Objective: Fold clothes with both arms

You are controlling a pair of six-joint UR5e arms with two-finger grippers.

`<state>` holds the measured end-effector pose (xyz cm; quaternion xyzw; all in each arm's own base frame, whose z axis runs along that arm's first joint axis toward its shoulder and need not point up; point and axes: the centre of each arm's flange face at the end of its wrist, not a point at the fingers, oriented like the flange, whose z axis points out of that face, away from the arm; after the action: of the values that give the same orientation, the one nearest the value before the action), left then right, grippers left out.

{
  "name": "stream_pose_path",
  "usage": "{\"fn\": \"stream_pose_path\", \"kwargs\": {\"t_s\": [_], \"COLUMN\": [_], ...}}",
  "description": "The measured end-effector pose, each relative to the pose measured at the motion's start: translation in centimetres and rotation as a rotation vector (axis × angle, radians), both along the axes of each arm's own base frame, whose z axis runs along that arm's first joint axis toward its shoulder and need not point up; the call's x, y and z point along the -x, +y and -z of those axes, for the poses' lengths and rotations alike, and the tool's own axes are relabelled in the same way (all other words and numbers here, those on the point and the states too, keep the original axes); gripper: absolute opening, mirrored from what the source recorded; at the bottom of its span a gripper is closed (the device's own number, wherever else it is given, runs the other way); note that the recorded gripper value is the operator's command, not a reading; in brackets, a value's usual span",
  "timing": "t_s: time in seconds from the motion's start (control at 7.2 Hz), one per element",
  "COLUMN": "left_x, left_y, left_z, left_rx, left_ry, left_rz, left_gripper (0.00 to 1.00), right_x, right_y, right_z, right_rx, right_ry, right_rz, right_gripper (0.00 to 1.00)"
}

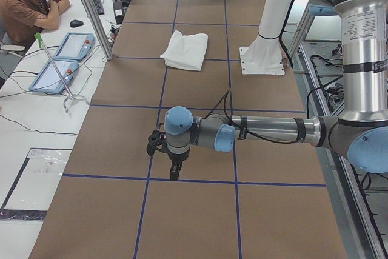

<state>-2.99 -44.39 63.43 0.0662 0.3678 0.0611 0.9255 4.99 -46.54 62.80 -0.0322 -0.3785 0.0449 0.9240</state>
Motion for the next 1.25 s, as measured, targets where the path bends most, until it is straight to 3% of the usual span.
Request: {"fn": "stream_pose_path", "kwargs": {"t_s": [1.25], "left_x": [0.10], "left_y": [0.13], "left_z": [-0.19], "left_rx": [0.005], "left_ry": [-0.002], "left_rz": [0.001], "left_gripper": [0.99], "right_x": [0.54], "right_y": [-0.43], "right_z": [0.02], "right_rx": [-0.009], "right_ry": [-0.002], "right_rz": [0.012], "right_gripper": [1.00]}}
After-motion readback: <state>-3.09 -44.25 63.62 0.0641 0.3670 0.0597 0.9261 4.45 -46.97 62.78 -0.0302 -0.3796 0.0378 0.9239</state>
